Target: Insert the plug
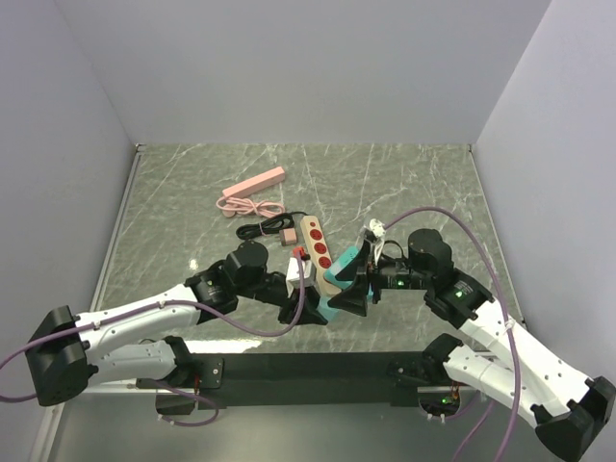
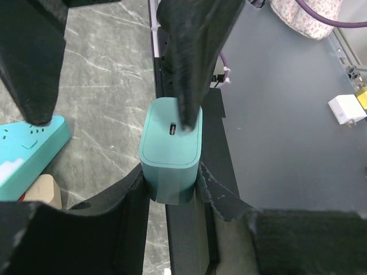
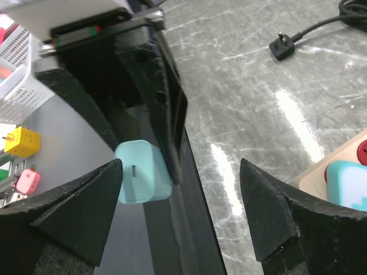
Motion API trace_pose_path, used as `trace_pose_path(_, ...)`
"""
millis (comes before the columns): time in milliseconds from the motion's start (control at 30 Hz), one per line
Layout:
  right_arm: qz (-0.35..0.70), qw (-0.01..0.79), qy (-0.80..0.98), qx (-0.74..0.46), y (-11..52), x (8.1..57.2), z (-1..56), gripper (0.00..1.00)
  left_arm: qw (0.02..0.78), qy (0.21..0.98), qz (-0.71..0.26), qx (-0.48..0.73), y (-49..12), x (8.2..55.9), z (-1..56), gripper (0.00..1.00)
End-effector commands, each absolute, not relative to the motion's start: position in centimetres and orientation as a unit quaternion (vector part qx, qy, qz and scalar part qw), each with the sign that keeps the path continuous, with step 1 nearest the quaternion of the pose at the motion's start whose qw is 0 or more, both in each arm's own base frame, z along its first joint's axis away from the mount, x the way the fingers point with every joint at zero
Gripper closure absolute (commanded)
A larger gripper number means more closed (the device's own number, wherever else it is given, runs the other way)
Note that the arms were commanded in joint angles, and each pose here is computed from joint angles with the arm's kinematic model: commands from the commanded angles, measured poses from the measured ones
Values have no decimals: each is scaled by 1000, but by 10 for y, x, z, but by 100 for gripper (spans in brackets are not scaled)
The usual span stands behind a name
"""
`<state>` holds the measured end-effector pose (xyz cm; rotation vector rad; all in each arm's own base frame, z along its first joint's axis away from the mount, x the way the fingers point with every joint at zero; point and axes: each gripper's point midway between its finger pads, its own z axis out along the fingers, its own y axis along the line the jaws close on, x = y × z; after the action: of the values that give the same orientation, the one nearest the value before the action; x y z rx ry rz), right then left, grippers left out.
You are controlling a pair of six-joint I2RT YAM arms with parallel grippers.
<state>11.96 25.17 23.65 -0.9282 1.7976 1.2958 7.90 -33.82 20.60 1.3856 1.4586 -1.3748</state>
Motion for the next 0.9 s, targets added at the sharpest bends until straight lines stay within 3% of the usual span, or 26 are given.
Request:
trace_pose_path(0, 510, 387, 665, -383, 251, 112, 267, 12, 361, 533, -535, 547, -344, 80, 226, 99)
trace_pose_path(267, 516, 358, 666, -404, 258, 101, 258, 20, 354, 533, -537, 550, -347, 80, 224, 99)
trace_pose_path(600, 500, 349, 676, -414, 264, 92, 250, 43, 359, 542, -534, 541, -344, 85, 223, 99)
trace_pose_path(700, 494, 353, 679, -413, 264, 93, 249, 59, 359, 547, -533, 536, -344, 89, 221, 99)
trace_pose_path(733, 493, 354, 679, -413, 264, 93, 249, 73, 359, 548, -533, 535, -344, 89, 221, 99)
trace_pose_path(867, 485, 367, 682, -407, 264, 98, 248, 97, 360, 553, -531, 532, -345, 91, 220, 99)
